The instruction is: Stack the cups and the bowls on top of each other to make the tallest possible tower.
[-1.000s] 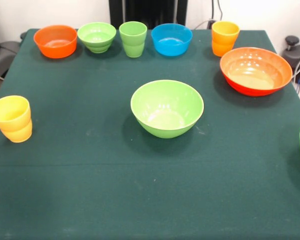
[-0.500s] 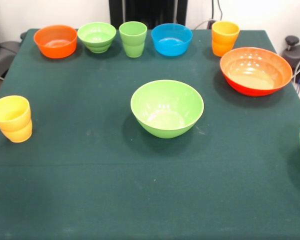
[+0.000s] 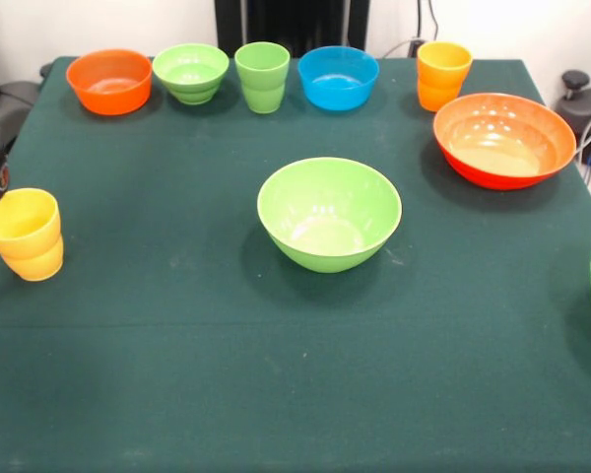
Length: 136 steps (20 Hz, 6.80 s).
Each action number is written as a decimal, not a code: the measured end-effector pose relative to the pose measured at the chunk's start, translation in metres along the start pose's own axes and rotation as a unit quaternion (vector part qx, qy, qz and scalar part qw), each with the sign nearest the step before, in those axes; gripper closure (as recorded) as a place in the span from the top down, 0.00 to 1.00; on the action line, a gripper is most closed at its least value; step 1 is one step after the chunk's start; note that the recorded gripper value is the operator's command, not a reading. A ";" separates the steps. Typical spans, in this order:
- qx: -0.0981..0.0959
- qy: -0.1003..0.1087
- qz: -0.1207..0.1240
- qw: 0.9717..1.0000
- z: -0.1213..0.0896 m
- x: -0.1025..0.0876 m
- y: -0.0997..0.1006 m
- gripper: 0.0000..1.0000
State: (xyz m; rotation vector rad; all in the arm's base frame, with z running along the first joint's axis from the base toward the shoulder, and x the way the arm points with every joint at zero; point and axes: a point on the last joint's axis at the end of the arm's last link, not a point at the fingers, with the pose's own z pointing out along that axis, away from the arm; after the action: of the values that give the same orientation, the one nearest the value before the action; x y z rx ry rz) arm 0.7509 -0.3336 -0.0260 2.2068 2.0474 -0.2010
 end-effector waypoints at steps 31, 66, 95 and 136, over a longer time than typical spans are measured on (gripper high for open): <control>0.012 0.015 -0.002 1.000 0.021 0.023 -0.006 1.00; -0.021 0.041 0.042 0.998 -0.081 0.053 0.015 1.00; -0.029 0.021 0.049 0.998 -0.137 0.033 -0.007 1.00; -0.014 0.027 0.043 0.999 -0.064 0.047 -0.031 1.00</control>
State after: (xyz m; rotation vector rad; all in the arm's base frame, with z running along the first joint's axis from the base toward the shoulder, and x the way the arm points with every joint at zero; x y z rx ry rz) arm 0.7246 -0.2740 0.0286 2.3011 1.9646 -0.1032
